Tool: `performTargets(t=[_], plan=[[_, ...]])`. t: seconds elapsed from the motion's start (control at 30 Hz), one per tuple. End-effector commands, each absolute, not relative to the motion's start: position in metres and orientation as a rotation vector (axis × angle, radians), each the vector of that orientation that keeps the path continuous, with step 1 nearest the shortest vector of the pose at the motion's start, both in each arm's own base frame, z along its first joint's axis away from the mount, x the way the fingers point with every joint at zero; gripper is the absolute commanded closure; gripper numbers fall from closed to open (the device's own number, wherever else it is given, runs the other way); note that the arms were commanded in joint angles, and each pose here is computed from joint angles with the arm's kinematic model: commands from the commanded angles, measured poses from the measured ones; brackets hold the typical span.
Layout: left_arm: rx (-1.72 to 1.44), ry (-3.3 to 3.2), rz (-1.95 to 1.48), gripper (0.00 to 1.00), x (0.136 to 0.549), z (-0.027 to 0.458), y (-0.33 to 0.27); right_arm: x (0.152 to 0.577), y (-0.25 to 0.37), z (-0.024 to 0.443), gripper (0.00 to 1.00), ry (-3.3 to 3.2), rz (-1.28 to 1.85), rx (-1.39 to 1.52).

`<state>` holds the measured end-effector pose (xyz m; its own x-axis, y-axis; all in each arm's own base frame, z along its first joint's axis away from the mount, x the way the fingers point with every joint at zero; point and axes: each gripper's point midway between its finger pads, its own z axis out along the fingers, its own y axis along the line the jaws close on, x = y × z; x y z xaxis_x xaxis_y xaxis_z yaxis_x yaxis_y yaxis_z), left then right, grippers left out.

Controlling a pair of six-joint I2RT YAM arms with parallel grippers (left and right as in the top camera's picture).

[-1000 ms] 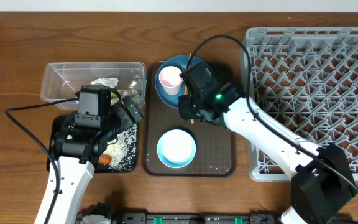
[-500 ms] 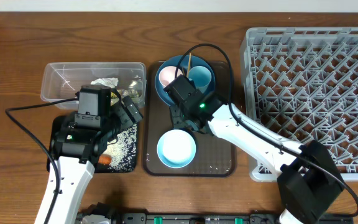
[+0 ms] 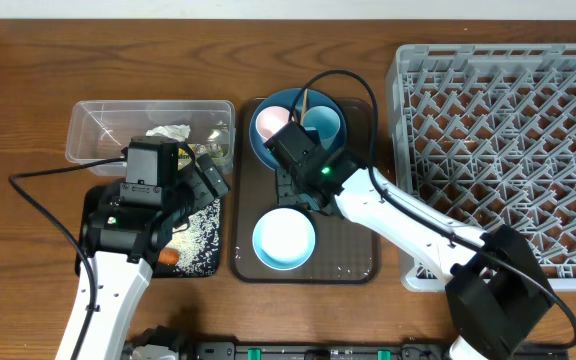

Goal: Sort waste into correct bins and load items into the dishwasher rack
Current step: 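Lower the right gripper and close it on one chopstick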

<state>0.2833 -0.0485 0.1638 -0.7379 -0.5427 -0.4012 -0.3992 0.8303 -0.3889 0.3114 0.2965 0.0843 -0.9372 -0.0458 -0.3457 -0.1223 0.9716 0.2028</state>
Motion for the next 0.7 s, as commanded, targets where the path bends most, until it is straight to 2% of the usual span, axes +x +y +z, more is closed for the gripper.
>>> performTargets(t=[0.0, 0.2, 0.33, 0.67], plan=[[-0.694, 2.486, -0.371, 0.02, 0.286, 0.169, -0.046, 0.307, 0.297, 0.080, 0.59, 2.786, 0.303, -0.048], [-0.694, 2.486, -0.371, 0.02, 0.286, 0.169, -0.046, 0.302, 0.306, 0.079, 0.60, 2.775, 0.330, -0.047], [-0.694, 2.486, -0.371, 0.02, 0.286, 0.169, -0.046, 0.300, 0.302, 0.076, 0.65, 2.764, 0.274, 0.000], [-0.694, 2.486, -0.371, 0.02, 0.286, 0.169, -0.046, 0.301, 0.293, 0.071, 0.62, 2.741, 0.204, 0.051]])
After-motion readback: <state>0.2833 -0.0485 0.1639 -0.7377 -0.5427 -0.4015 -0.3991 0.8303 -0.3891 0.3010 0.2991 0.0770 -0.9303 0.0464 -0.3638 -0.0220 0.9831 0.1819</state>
